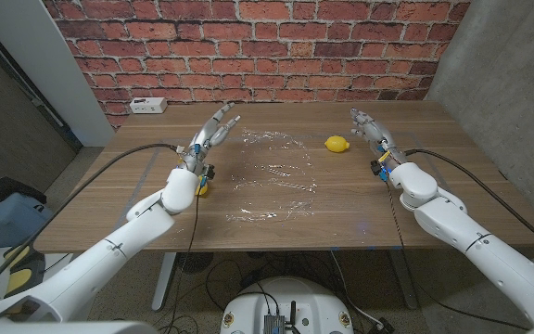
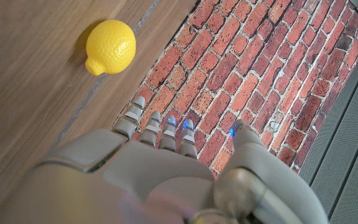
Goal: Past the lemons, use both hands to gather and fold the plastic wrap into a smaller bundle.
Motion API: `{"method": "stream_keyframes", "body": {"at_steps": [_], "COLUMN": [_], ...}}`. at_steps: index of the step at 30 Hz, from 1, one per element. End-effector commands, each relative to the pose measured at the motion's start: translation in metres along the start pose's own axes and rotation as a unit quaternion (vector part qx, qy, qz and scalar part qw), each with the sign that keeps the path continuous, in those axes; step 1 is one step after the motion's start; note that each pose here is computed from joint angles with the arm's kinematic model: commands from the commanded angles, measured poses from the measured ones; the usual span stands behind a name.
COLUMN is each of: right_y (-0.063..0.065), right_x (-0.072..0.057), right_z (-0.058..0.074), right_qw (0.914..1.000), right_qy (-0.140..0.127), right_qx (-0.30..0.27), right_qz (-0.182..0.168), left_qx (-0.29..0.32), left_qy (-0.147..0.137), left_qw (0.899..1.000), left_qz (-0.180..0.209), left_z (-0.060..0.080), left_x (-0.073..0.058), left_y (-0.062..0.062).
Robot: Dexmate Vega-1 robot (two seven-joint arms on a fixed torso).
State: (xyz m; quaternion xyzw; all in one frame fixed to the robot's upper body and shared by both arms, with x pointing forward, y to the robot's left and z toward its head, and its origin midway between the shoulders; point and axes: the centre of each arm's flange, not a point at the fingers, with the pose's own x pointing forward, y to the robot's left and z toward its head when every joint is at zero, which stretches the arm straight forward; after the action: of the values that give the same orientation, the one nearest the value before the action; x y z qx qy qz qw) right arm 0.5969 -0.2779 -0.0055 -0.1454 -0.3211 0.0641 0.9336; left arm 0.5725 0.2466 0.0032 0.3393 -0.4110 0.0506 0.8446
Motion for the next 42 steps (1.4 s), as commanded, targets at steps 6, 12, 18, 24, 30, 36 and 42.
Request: {"method": "stream_keyframes", "body": {"at_steps": [6,12,18,24,30,36,42], "right_y": [0.006,0.008,0.012,0.016,0.019,0.024,0.027], "right_x": [-0.015,-0.020,-0.026,-0.030,-0.034,-0.039,-0.042], "right_z": [0.015,0.020,0.023,0.029,0.031,0.038,0.041], "right_qw": [0.9979,0.9968,0.9954,0.9928,0.9920,0.9879,0.9861], "right_qy": [0.001,0.005,0.010,0.010,0.012,0.015,0.021], "right_qx": [-0.064,-0.080,-0.096,-0.119,-0.126,-0.155,-0.164], "right_qz": [0.000,0.000,0.001,0.004,0.001,0.003,0.013], "left_qx": [0.093,0.117,0.132,0.141,0.149,0.164,0.170], "left_qy": [-0.031,-0.037,-0.036,-0.029,-0.019,-0.015,-0.013], "left_qw": [0.995,0.992,0.990,0.989,0.988,0.986,0.985], "left_qz": [-0.015,-0.017,-0.019,-0.023,-0.021,-0.019,-0.027], "left_z": [0.023,0.031,0.036,0.037,0.037,0.040,0.042], "left_x": [-0.012,-0.018,-0.027,-0.035,-0.047,-0.056,-0.061], "left_y": [0.000,0.000,-0.002,-0.001,0.001,0.005,0.004]}}
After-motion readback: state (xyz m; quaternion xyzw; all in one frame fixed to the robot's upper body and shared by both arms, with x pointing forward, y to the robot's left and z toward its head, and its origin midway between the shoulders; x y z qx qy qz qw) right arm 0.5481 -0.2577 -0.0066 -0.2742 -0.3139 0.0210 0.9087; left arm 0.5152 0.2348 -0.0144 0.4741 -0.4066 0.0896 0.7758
